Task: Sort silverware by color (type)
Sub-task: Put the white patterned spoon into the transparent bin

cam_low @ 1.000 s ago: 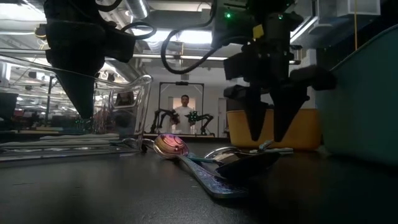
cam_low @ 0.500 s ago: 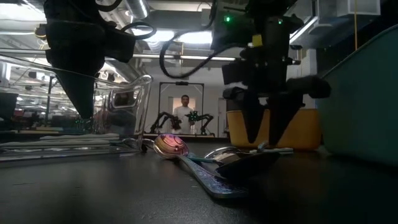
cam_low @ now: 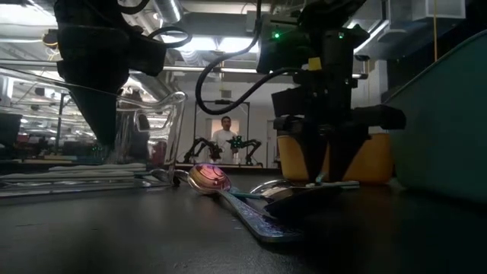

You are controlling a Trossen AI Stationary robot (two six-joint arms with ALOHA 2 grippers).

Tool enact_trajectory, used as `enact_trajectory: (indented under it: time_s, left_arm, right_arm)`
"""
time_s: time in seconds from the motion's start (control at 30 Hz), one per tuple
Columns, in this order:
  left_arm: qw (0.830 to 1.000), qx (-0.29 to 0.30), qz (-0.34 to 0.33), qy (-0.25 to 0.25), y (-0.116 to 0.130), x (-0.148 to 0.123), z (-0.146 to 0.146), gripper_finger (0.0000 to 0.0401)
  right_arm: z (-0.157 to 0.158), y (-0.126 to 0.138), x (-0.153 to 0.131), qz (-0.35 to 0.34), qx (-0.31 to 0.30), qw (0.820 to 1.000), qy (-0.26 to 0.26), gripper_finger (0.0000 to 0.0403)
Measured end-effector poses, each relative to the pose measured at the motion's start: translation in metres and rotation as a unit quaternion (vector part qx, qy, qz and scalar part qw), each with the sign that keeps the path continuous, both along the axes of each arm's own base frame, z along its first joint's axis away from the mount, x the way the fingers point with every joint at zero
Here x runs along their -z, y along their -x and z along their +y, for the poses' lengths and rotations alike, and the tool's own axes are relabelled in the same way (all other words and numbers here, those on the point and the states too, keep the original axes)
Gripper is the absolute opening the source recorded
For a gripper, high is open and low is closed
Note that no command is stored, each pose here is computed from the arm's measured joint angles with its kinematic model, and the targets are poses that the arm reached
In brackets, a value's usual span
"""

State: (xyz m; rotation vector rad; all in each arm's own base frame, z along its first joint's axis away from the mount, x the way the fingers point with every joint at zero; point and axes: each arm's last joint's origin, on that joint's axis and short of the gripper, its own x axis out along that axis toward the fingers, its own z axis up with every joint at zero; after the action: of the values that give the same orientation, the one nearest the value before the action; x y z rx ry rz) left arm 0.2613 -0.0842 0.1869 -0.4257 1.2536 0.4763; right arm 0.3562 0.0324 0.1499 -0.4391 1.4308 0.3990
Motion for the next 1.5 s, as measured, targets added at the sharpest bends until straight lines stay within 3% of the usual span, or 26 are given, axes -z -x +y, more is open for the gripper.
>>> enact_trajectory:
  time_s: [0.63,0.93,1.5]
  left_arm:
    - [1.000,0.000,-0.001,0.000,0.000,0.000,0.000,0.0128]
    - [1.000,0.000,-0.016,0.006,0.002,-0.008,0.001,0.0128]
    - [0.994,0.000,-0.109,0.025,0.023,-0.054,0.009,0.0128]
  right_arm:
    - [0.000,0.000,0.000,-0.001,0.000,1.000,0.000,0.0017]
    - [0.000,0.000,0.000,0.000,0.000,1.000,0.000,0.0019]
    - [0.000,0.002,-0.010,0.034,0.000,0.999,0.003,0.0013]
